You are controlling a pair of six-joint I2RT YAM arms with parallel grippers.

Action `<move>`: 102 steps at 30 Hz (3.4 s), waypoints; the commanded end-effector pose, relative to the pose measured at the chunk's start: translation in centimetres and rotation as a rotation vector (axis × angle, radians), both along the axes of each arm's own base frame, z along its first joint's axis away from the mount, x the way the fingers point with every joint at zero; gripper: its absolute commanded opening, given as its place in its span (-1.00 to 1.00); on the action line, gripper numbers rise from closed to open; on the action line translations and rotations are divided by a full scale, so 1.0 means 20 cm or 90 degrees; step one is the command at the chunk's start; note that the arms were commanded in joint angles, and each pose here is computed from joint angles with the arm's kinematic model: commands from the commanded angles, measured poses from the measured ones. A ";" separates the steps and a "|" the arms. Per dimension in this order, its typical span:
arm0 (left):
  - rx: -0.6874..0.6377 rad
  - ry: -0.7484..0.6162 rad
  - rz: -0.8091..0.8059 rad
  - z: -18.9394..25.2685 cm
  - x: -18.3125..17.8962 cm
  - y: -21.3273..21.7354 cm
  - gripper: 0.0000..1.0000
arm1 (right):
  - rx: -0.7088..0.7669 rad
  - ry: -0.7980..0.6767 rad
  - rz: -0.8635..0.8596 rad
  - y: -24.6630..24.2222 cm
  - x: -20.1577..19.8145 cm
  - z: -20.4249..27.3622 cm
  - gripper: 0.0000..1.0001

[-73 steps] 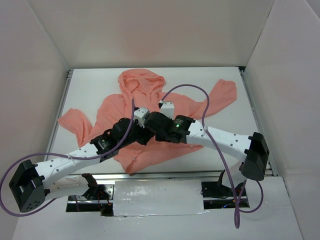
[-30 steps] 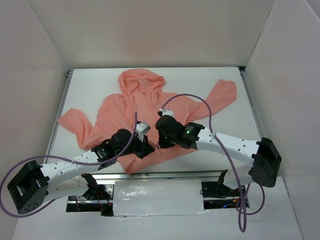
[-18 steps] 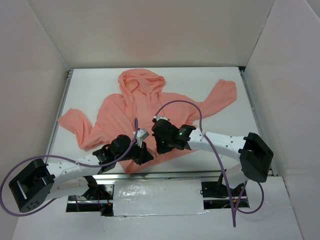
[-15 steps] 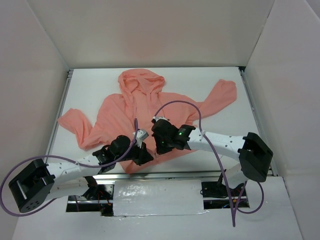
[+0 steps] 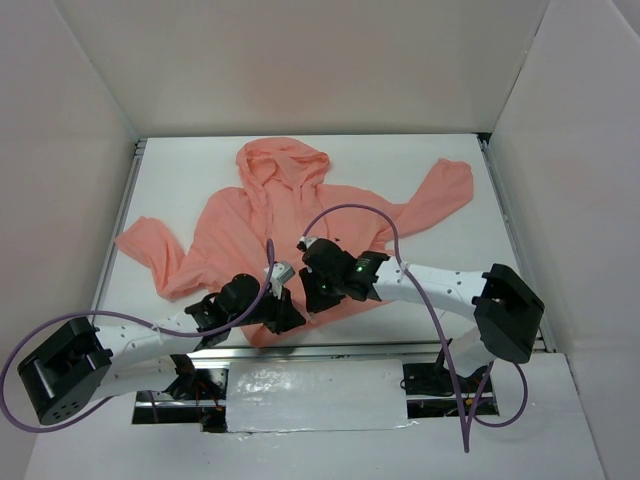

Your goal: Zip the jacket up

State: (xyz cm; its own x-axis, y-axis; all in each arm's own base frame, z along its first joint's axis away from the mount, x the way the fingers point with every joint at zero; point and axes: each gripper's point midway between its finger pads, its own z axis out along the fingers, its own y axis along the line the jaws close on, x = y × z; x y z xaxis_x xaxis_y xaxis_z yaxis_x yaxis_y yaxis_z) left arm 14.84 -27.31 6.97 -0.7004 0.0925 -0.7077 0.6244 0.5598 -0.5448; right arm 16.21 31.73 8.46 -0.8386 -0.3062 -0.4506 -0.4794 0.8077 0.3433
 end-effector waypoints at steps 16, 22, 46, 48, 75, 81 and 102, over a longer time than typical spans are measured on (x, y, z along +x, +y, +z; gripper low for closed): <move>-0.022 -0.026 0.002 0.06 0.03 -0.04 -1.00 | 0.013 -0.088 -0.050 0.01 0.16 0.12 -0.01; -0.022 -0.027 0.005 0.06 0.04 -0.04 -1.00 | 0.028 -0.107 -0.088 -0.02 0.22 0.18 0.00; -0.022 -0.029 -0.006 0.07 0.04 -0.05 -1.00 | 0.260 -0.039 0.113 -0.10 -0.27 0.07 0.27; -0.021 -0.028 -0.009 0.07 0.04 -0.06 -1.00 | 0.259 -0.048 0.108 -0.09 -0.25 0.05 0.27; -0.029 -0.036 -0.019 0.09 0.03 -0.06 -1.00 | 0.143 -0.101 0.020 0.03 -0.09 -0.13 0.21; -0.029 -0.037 -0.019 0.09 0.03 -0.06 -1.00 | 0.117 -0.107 0.018 0.05 -0.09 -0.16 0.16; -0.032 -0.041 -0.018 0.10 0.03 -0.06 -1.00 | 0.048 -0.096 -0.072 -0.04 -0.14 -0.25 -0.13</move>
